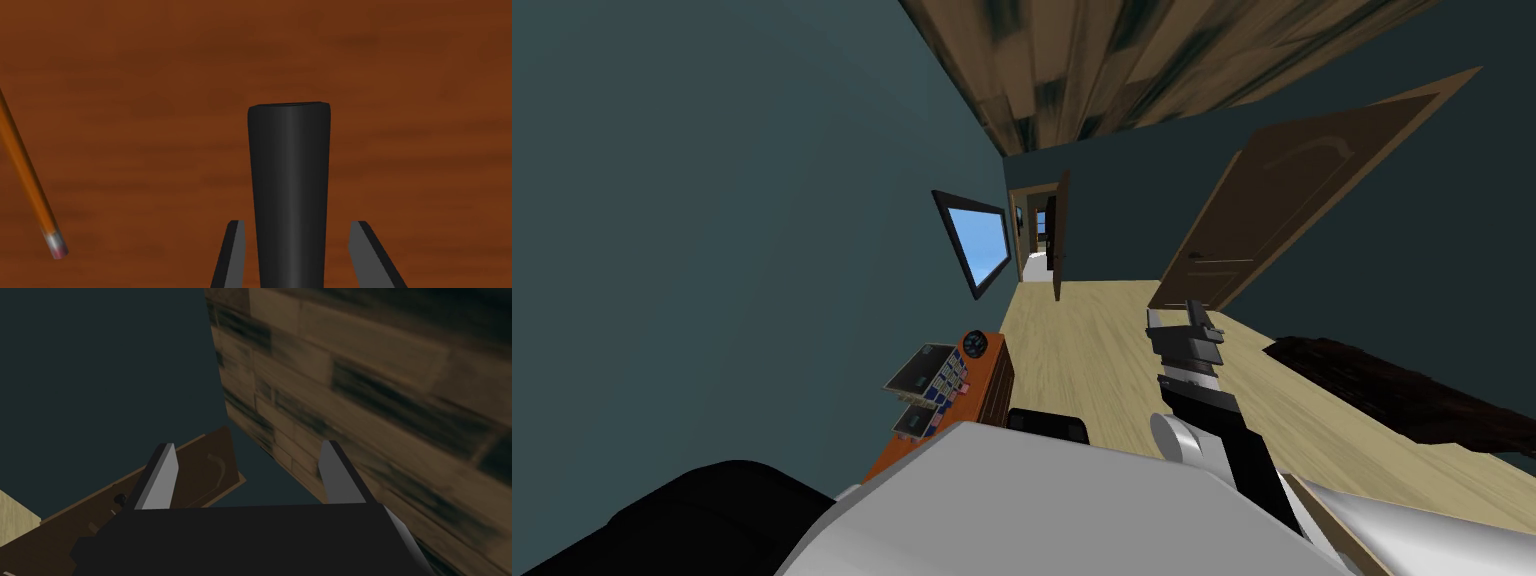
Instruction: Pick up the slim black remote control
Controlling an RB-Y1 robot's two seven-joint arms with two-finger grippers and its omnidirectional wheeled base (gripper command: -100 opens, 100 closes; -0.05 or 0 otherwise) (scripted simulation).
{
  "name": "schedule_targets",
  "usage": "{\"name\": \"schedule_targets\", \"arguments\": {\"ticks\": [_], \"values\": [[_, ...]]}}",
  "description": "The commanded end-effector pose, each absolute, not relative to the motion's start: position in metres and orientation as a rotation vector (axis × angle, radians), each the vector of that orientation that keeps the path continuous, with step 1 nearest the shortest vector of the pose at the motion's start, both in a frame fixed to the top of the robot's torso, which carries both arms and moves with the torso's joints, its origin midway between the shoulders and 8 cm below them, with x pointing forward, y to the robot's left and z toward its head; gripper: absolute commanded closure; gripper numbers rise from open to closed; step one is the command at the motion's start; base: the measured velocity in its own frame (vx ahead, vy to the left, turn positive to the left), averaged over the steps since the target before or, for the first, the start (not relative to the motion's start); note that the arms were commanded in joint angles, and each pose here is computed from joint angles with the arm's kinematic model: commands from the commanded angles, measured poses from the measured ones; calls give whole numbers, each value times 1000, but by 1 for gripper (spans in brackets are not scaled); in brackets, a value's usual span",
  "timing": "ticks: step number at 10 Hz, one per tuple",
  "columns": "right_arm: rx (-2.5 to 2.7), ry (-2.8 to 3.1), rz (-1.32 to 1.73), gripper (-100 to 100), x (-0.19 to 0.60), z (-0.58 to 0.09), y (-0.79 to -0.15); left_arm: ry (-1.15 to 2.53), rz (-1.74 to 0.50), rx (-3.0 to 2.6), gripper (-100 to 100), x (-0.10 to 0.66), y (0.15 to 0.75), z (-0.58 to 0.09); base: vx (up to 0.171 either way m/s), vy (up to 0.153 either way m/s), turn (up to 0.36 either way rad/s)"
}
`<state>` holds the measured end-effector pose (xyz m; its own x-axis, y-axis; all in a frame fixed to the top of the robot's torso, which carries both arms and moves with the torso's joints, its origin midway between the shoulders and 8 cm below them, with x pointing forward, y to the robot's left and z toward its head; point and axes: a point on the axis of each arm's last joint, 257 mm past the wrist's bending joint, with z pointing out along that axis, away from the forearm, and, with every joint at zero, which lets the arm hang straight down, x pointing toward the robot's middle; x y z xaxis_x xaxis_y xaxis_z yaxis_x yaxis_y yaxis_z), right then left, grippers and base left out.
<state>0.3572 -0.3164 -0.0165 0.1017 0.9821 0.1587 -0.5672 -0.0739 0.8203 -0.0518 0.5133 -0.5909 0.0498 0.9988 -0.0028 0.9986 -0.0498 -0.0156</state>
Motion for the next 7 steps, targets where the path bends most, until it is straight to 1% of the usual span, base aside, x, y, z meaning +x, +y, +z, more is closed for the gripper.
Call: {"name": "schedule_targets", "arguments": {"ticks": [1,4,5,6,7], "values": [[907,601,1414,0,357,-16,-316,-2159,20,-2269,100,-52,513,-591,0,0,0],[907,601,1414,0,357,-16,-316,-2161,20,-2266,100,-52,513,-591,0,0,0],[907,601,1414,0,357,-16,-316,-2161,20,-2266,0,-52,513,-591,0,0,0],[907,601,1414,0,357,-16,-316,-2150,26,-2277,100,-48,523,-582,6,-44,82],[907,601,1414,0,357,-16,-316,-2146,29,-2281,100,-47,527,-577,5,-62,77]]}}
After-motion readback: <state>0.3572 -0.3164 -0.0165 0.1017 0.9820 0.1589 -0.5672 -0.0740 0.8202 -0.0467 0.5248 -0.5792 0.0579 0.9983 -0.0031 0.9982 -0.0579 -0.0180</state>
